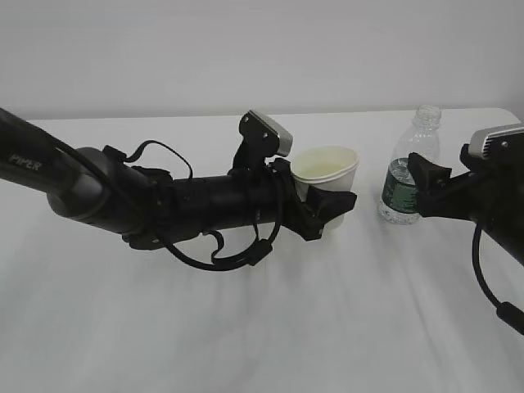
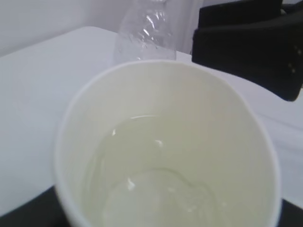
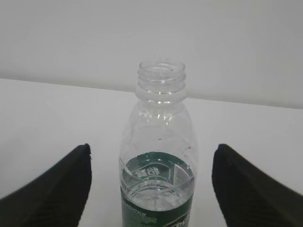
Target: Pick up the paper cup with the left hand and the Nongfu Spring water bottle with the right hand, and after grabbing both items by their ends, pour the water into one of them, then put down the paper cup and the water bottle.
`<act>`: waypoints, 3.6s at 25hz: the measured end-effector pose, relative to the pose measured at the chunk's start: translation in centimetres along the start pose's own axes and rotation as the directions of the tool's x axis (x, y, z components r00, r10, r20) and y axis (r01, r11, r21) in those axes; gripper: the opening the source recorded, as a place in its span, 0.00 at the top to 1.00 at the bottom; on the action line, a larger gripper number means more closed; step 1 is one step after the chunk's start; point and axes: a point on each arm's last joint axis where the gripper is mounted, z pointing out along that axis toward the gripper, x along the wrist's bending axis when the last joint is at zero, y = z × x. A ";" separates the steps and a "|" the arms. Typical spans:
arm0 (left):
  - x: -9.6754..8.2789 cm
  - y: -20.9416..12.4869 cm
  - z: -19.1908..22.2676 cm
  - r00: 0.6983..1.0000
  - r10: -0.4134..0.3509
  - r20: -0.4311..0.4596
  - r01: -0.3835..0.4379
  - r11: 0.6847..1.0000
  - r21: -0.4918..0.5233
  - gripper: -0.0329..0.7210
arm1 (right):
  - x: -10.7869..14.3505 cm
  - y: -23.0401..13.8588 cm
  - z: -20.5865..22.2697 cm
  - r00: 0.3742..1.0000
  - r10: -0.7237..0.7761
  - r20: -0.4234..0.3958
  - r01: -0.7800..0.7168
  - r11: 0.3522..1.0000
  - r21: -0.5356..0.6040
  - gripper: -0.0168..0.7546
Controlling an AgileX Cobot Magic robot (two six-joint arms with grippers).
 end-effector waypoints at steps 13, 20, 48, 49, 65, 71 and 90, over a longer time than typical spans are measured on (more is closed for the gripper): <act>1.7 1.1 -1.0 0.998 -0.005 -0.061 0.003 0.999 -0.034 0.35 | 0.3 1.6 -0.5 0.999 -0.023 -0.038 0.021 0.998 -0.058 0.19; 3.9 1.2 -2.2 0.993 -0.020 -0.117 0.015 0.999 -0.045 0.35 | 0.4 2.0 -0.7 0.998 -0.030 -0.047 0.028 0.999 -0.045 0.19; 7.4 0.3 -7.4 0.969 -0.027 -0.247 0.021 0.999 -0.029 0.35 | 0.6 1.9 -0.7 0.996 -0.047 -0.077 0.045 0.998 -0.034 0.21; 7.5 0.2 -7.9 0.967 -0.032 -0.253 0.022 0.999 -0.041 0.35 | 0.7 1.9 -0.7 0.996 -0.048 -0.080 0.046 0.998 -0.035 0.21; 8.3 -1.7 -13.6 0.889 -0.062 -0.453 0.009 0.993 -0.117 0.35 | 0.7 1.9 -0.7 0.995 -0.050 -0.083 0.048 0.998 -0.035 0.21; 8.2 -1.7 -14.6 0.848 -0.074 -0.524 -0.003 0.990 -0.144 0.35 | 0.7 1.9 -0.7 0.995 -0.050 -0.083 0.048 0.998 -0.029 0.21; 7.1 -4.9 -18.3 0.692 -0.137 -0.709 0.079 0.990 -0.115 0.35 | 0.7 1.9 -0.7 0.995 -0.052 -0.087 0.050 0.998 -0.029 0.21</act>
